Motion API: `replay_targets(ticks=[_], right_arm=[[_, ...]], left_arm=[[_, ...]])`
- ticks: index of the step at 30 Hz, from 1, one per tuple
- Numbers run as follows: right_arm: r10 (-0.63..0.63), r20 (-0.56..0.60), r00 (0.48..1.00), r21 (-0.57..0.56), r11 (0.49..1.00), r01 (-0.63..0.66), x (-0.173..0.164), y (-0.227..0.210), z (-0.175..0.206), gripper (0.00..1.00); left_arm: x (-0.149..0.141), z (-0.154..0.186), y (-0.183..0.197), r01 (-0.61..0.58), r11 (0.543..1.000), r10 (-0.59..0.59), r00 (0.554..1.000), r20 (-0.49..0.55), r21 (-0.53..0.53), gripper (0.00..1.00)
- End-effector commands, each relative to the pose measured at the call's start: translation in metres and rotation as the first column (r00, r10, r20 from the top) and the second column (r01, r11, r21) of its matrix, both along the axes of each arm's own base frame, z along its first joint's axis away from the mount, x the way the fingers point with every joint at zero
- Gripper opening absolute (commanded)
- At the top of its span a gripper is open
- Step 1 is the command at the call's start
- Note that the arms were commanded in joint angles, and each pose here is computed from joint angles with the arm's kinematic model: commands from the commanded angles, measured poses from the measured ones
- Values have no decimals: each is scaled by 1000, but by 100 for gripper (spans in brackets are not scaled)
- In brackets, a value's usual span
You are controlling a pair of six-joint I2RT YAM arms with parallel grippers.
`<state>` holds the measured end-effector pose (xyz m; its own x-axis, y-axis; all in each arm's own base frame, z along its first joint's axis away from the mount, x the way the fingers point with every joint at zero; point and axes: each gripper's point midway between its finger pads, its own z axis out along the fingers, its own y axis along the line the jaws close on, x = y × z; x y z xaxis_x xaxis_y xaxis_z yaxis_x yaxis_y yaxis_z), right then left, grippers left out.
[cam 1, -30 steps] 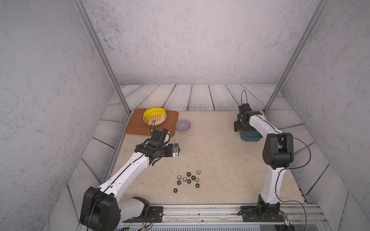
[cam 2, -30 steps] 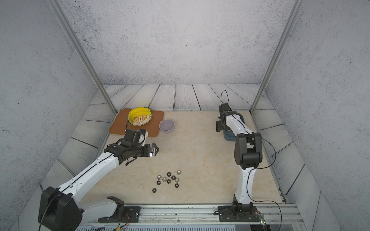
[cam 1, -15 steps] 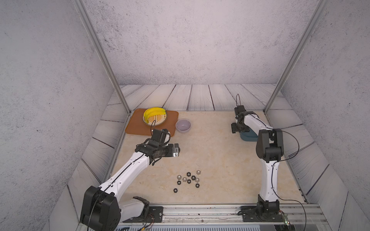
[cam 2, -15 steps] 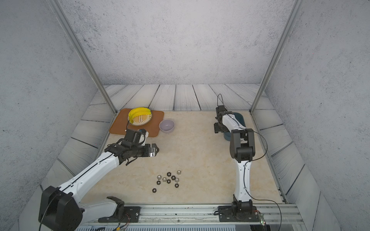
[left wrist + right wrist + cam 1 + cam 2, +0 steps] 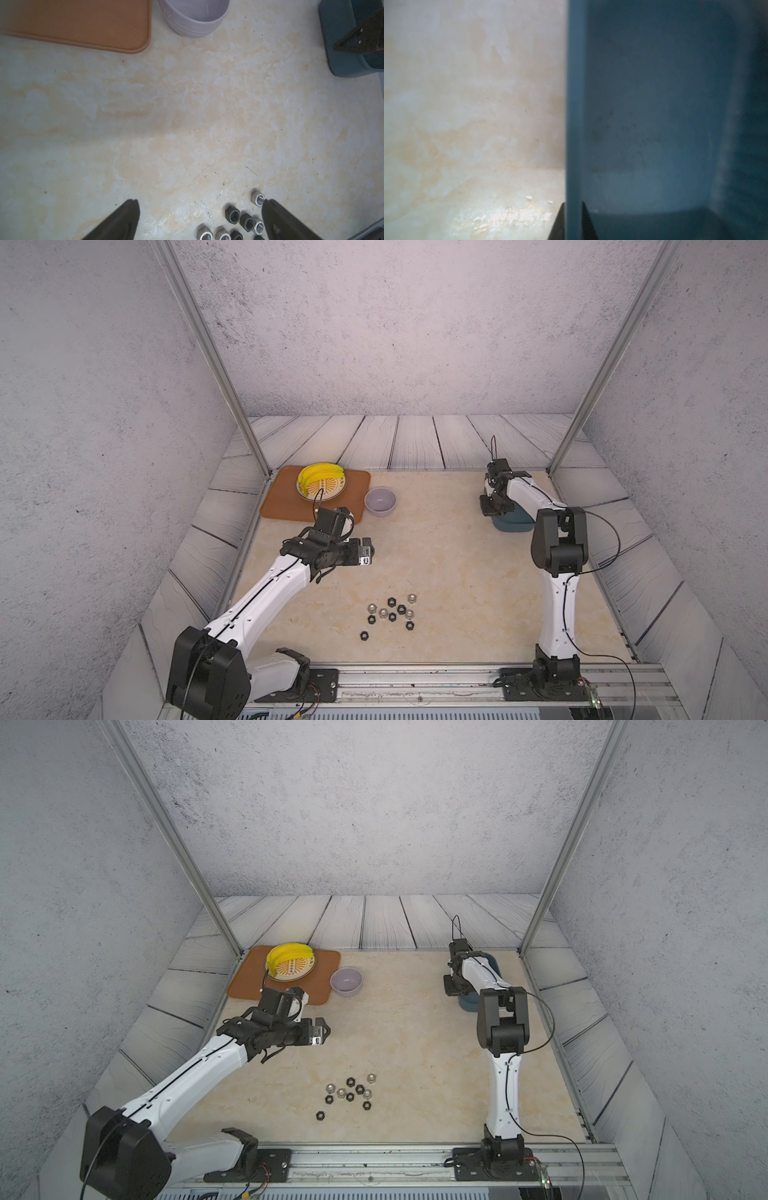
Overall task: Put the nuts on the desktop into the storage box
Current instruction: Move the storage box to the center of the board.
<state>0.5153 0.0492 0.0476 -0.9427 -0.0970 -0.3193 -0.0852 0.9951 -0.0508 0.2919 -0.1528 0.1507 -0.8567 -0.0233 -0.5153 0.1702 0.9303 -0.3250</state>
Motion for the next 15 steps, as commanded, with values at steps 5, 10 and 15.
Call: replay_targets(ticks=[5, 10, 15], right_arm=[[88, 47, 995, 220, 971, -97, -21, 39, 36, 6], [92, 68, 993, 301, 947, -109, -54, 59, 41, 6], [158, 65, 985, 263, 950, -169, -90, 92, 34, 6]], left_arm=[[-1, 19, 1, -17, 1000, 18, 999, 36, -17, 98], [-1, 25, 3, -40, 999, 42, 998, 56, -30, 98], [0, 26, 1, -51, 997, 56, 996, 69, -61, 98]])
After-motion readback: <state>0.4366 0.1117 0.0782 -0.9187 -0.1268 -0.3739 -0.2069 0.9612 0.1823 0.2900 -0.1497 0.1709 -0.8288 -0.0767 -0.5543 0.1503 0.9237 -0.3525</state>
